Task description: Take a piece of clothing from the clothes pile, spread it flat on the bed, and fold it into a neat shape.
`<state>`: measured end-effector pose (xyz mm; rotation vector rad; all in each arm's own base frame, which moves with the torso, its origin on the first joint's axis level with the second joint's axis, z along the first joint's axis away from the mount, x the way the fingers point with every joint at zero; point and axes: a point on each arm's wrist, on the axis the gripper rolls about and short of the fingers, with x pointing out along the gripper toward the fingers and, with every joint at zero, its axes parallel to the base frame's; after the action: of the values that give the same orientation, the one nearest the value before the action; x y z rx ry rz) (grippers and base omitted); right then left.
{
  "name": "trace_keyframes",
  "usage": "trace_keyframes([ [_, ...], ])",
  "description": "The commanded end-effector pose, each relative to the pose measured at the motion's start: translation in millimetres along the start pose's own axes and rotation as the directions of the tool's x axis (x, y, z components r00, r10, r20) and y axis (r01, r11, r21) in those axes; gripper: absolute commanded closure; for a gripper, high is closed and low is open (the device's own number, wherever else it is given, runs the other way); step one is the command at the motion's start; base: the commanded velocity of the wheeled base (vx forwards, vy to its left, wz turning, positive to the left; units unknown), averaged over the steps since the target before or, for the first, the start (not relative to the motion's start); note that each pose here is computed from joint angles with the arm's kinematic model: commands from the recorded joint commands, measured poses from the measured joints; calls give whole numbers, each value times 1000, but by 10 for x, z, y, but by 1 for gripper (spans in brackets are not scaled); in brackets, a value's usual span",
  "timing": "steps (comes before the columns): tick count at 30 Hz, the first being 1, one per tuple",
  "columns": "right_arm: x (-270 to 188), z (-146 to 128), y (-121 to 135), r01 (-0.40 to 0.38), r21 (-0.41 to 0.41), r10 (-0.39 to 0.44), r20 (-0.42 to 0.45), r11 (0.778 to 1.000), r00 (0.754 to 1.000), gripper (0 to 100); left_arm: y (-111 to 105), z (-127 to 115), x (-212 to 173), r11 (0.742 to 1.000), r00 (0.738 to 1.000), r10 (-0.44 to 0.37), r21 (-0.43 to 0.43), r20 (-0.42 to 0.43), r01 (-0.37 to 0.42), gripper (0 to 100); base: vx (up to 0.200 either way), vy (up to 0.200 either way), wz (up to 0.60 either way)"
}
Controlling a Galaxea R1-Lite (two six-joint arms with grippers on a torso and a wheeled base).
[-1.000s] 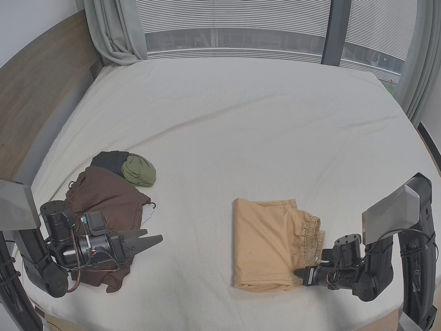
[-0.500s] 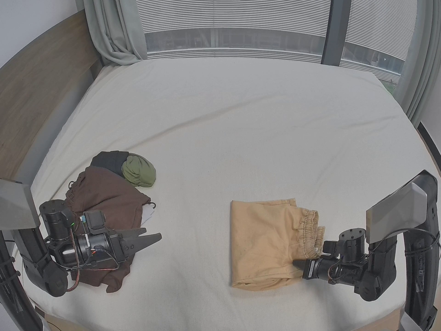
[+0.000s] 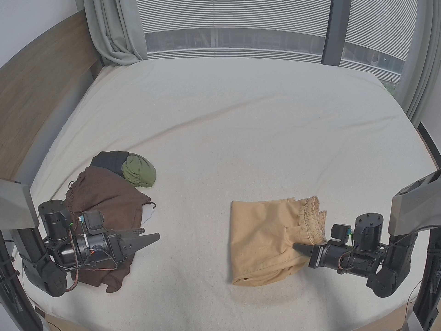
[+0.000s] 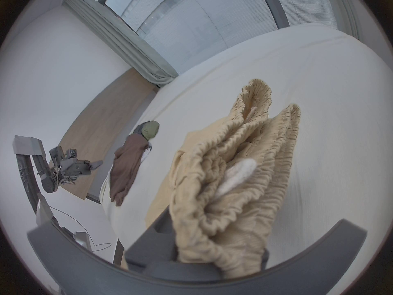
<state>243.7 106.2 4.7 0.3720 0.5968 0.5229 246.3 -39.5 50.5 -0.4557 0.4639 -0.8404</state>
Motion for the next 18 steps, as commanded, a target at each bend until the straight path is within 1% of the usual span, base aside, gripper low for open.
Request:
trace_keyframes([
  [1,-77,138,122,-42,-26,44,61,999,997,100,0,2,-3,1000,1000,1,-1,1,-1,0,0,0,0],
  [10,-36,251,183,-72,-40,76,111,997,991,100,-5,-17,-14,1000,1000,3,-6,-5,-3,0,0,0,0],
  [18,-78,372,332,-122,-50,129,161,991,978,100,-7,-23,-18,1000,1000,4,-8,-6,-4,0,0,0,0],
])
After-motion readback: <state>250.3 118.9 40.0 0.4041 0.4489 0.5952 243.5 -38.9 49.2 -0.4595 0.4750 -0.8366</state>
